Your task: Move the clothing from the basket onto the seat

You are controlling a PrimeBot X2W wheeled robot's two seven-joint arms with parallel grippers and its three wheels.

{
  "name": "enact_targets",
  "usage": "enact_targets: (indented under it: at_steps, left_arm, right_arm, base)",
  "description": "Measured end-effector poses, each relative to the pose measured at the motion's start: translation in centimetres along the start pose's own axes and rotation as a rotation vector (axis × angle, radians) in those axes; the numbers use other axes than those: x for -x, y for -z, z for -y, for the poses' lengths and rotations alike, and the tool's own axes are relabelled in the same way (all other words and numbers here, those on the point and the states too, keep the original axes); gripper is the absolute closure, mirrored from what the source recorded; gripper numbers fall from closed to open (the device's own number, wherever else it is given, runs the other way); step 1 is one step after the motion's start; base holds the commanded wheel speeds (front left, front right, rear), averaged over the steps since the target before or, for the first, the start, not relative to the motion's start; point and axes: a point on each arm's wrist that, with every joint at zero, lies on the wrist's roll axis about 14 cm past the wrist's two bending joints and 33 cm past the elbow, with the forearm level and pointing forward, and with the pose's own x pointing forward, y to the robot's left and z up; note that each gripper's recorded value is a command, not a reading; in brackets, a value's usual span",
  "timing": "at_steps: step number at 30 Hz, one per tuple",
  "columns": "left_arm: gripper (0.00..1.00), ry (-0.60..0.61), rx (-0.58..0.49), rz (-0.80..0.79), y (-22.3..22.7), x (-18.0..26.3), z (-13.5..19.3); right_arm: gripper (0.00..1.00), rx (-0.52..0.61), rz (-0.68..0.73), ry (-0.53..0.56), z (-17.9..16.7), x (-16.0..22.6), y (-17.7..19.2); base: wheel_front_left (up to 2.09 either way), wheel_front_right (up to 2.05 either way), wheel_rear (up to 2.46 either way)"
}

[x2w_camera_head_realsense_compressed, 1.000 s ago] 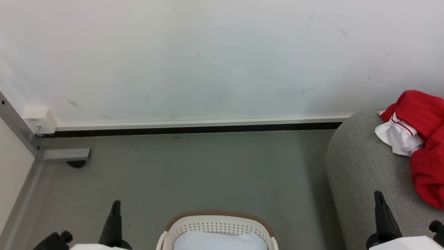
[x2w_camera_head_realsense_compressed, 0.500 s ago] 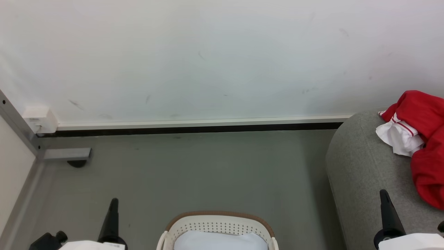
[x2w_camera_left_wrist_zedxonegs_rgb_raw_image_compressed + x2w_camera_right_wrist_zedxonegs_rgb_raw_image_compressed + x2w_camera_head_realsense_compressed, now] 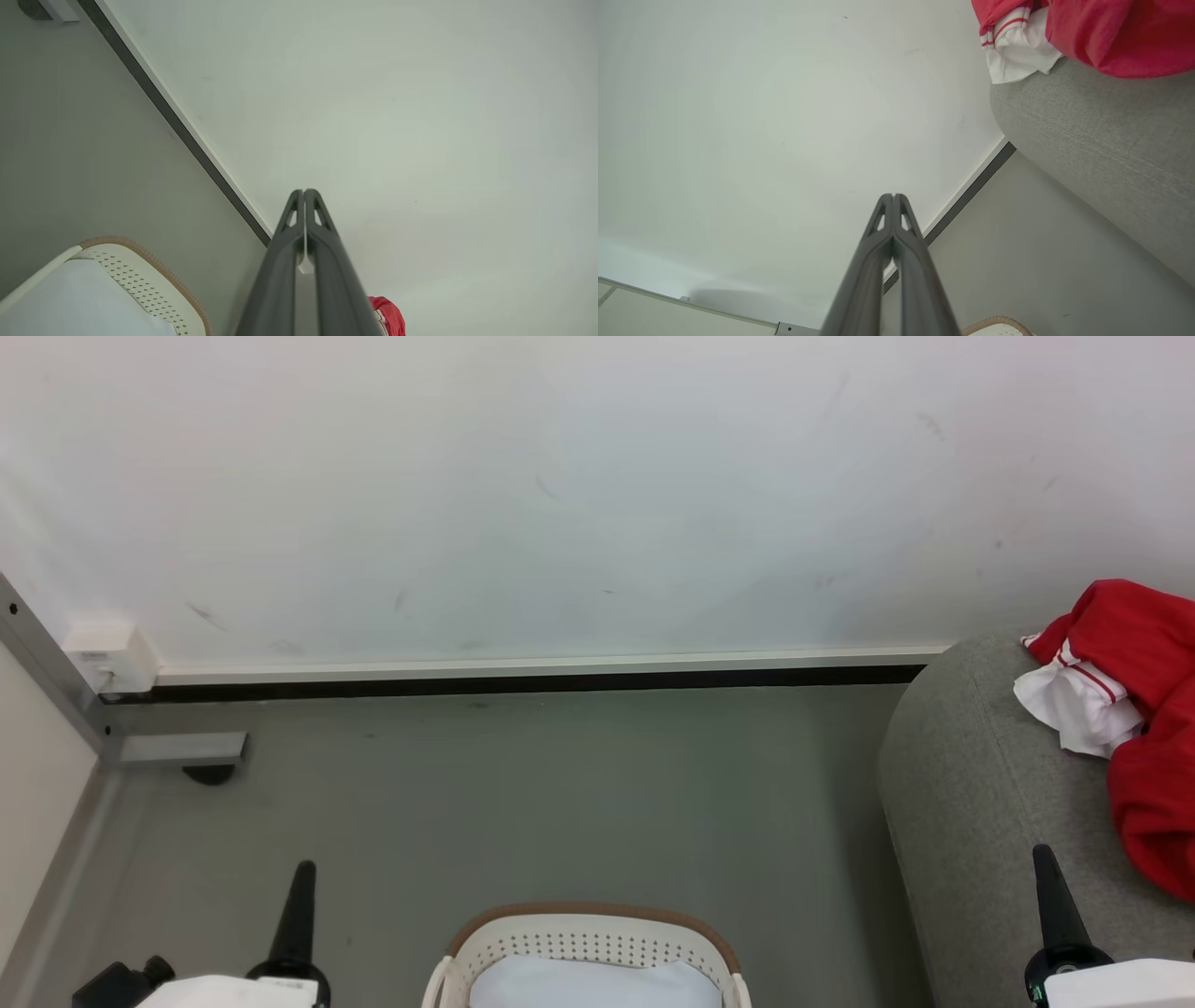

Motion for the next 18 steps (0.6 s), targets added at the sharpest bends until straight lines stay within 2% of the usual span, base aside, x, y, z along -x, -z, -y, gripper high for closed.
enact_targets:
  at_steps: [18]
  left_arm:
    - [1.00,0.008,0.161,-0.006,-0.39,-0.32,0.18]
  right_arm:
    - [1.00,-0.154,0.003,0.000,0.04,-0.20,-0.54]
  base:
    - [0.00,0.00,0.00]
